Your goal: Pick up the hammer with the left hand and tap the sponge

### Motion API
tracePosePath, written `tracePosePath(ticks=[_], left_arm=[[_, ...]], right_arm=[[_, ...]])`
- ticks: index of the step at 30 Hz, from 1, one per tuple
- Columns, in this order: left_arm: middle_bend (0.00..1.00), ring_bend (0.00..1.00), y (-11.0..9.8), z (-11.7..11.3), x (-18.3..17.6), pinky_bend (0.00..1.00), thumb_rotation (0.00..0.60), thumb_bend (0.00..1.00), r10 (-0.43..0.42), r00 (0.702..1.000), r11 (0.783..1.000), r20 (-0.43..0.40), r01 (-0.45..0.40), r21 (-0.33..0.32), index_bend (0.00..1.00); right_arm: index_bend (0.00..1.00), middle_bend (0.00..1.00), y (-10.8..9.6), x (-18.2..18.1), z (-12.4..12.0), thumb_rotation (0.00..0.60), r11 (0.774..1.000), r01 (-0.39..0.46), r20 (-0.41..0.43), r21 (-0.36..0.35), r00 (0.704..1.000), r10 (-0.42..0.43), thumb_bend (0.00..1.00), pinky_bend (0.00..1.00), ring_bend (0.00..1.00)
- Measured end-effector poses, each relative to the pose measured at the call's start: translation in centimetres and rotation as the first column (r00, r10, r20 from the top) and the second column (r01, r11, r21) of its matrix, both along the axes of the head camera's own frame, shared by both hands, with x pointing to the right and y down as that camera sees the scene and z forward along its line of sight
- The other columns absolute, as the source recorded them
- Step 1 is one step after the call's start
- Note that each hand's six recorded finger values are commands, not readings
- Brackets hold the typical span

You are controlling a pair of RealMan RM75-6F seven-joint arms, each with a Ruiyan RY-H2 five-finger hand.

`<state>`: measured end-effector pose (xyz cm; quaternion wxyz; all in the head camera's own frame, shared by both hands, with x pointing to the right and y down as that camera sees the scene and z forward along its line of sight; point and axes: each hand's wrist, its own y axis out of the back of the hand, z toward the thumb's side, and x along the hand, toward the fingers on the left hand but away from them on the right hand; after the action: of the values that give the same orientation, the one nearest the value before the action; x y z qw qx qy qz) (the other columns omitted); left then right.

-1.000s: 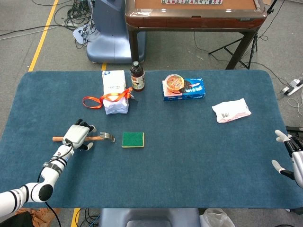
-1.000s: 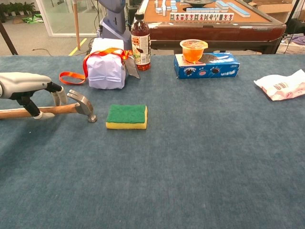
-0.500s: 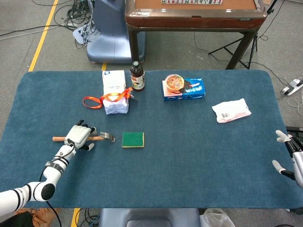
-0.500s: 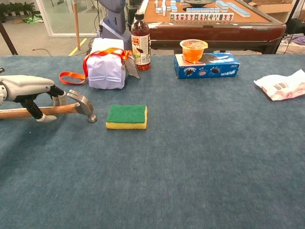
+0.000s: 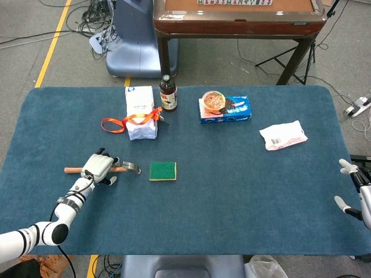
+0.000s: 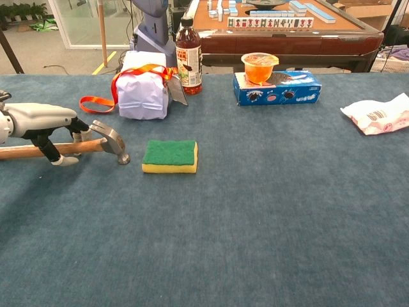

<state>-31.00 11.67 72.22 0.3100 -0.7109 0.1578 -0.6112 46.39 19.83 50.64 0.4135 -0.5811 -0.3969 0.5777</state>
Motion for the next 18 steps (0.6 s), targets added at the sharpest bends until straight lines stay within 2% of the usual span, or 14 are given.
tracePosePath(ticks=[9, 18], left_arm=[[0.42, 0.25, 0.06, 0.21, 0.01, 0.04, 0.6, 0.42, 0.005, 1.0, 1.0, 0.004, -0.005, -0.008, 0.38], [0.42, 0.25, 0.39, 0.08, 0.17, 0.04, 0.6, 0.45, 0.019, 1.0, 1.0, 0.005, -0.019, -0.022, 0.38]], right_arm=[[0.17, 0.33, 0.1, 0.12, -0.03, 0.6, 1.0, -0.006, -0.001, 0.001, 1.0, 0.006, 0.19, 0.31, 0.23], [0.17, 0.33, 0.02, 0.03, -0.09, 0.6, 1.0, -0.006, 0.0, 0.003, 1.0, 0.006, 0.19, 0.3, 0.23]])
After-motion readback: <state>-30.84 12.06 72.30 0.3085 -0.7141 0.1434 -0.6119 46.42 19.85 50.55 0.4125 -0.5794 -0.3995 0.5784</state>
